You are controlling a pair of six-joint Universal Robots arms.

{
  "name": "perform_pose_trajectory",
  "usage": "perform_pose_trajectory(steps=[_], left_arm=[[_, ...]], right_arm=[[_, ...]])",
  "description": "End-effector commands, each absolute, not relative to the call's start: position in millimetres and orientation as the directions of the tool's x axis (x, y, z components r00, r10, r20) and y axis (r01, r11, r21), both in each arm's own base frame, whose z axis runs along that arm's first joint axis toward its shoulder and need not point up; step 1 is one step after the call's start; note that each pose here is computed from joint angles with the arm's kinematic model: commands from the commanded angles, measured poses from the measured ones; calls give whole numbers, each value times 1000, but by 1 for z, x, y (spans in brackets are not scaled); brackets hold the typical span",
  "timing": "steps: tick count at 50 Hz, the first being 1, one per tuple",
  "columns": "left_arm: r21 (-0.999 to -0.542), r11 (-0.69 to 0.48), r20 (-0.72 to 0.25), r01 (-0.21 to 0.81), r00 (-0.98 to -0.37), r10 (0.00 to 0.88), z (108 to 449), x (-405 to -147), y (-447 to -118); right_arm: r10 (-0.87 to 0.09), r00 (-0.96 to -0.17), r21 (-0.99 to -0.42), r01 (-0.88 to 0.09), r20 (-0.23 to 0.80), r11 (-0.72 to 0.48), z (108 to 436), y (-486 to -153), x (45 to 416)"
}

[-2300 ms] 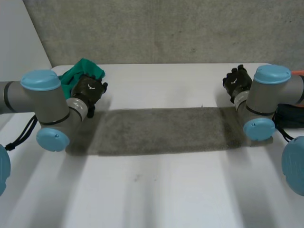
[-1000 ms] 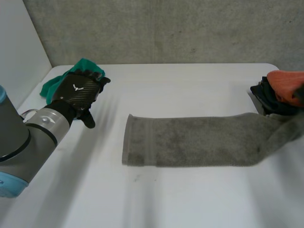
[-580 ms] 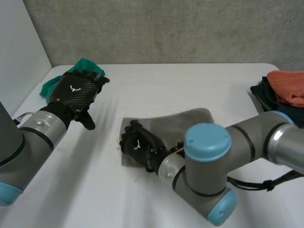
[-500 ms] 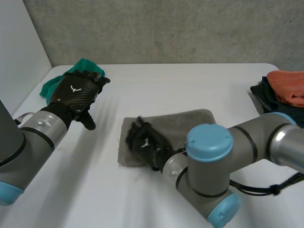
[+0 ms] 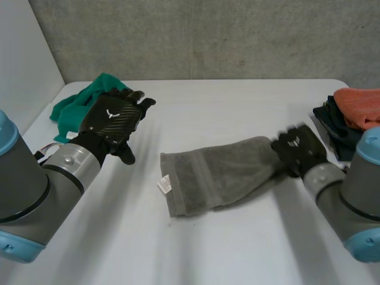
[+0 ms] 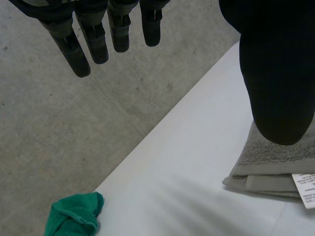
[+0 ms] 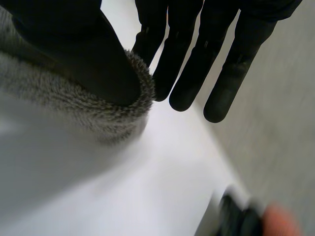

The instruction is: Fold the laundry.

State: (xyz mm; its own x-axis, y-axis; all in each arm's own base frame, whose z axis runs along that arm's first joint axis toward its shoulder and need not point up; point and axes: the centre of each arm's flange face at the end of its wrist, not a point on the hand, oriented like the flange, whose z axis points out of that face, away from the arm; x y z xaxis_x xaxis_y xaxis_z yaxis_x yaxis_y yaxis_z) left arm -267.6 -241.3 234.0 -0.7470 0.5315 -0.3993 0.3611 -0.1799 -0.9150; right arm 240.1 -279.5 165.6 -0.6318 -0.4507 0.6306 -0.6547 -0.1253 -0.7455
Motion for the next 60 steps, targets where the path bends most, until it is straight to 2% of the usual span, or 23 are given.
perform_pose_trajectory(steps=[1, 2, 3, 7, 9, 13, 14, 15, 17, 19, 22, 24, 25, 32, 36, 42, 46, 48, 52, 55, 60], left_arm=[[-914, -191, -402, 357, -753, 520, 240, -267, -241], [-914, -191, -403, 357, -755, 518, 240, -266, -241], [-915, -189, -401, 356, -756, 517, 241, -266, -241], [-926, -174, -375, 335, -771, 514, 242, -264, -242], [-936, -163, -352, 313, -780, 517, 244, -265, -243], [-959, -132, -284, 252, -803, 524, 249, -267, -244], [-962, -127, -271, 240, -808, 523, 250, -267, -244], [-969, -119, -246, 215, -819, 518, 254, -268, -246], [-975, -109, -221, 193, -828, 516, 256, -269, -247], [-983, -105, -184, 151, -827, 531, 262, -278, -244], [-990, -80, -138, 112, -798, 586, 259, -302, -233], [-992, -62, -124, 109, -780, 613, 253, -316, -227], [-992, -40, -118, 121, -767, 630, 245, -329, -221], [-965, 100, -141, 242, -804, 578, 199, -352, -226], [-918, 216, -163, 333, -813, 560, 168, -352, -231], [-850, 326, -180, 414, -809, 559, 140, -341, -233], [-822, 363, -191, 439, -813, 550, 130, -328, -234], [-822, 367, -191, 437, -816, 545, 131, -325, -235], [-850, 332, -184, 408, -823, 538, 151, -325, -236], [-890, 276, -171, 363, -827, 536, 180, -326, -237], [-955, 144, -134, 258, -812, 568, 231, -327, -238]], right_arm=[[-591, -503, -773, -471, 631, -425, 191, -214, 332], [-628, -466, -778, -456, 623, -432, 183, -205, 341], [-696, -388, -788, -424, 604, -447, 168, -185, 355], [-794, -227, -805, -367, 564, -467, 142, -146, 377], [-804, -222, -810, -375, 551, -451, 138, -144, 379], [-796, -357, -844, -423, 489, -329, 142, -164, 370], [-777, -443, -869, -422, 447, -259, 147, -181, 362], [-758, -495, -882, -415, 424, -222, 151, -192, 356], [-726, -578, -914, -364, 372, -179, 169, -209, 345], [-694, -663, -955, -264, 281, -135, 198, -226, 331], [-694, -698, -981, -183, 177, -66, 222, -232, 320], [-700, -699, -984, -175, 146, -30, 226, -235, 319], [-712, -694, -983, -182, 111, 24, 225, -238, 320], [-741, -672, -926, -292, 19, 240, 192, -258, 331], [-734, -678, -885, -326, -26, 332, 171, -266, 336], [-724, -690, -830, -387, -29, 402, 144, -272, 338], [-706, -704, -822, -441, 68, 361, 142, -278, 334], [-701, -703, -818, -468, 116, 335, 145, -280, 330], [-699, -685, -828, -502, 205, 249, 161, -281, 329], [-687, -679, -860, -485, 259, 156, 185, -278, 331], [-648, -678, -880, -474, 347, 24, 214, -262, 327]])
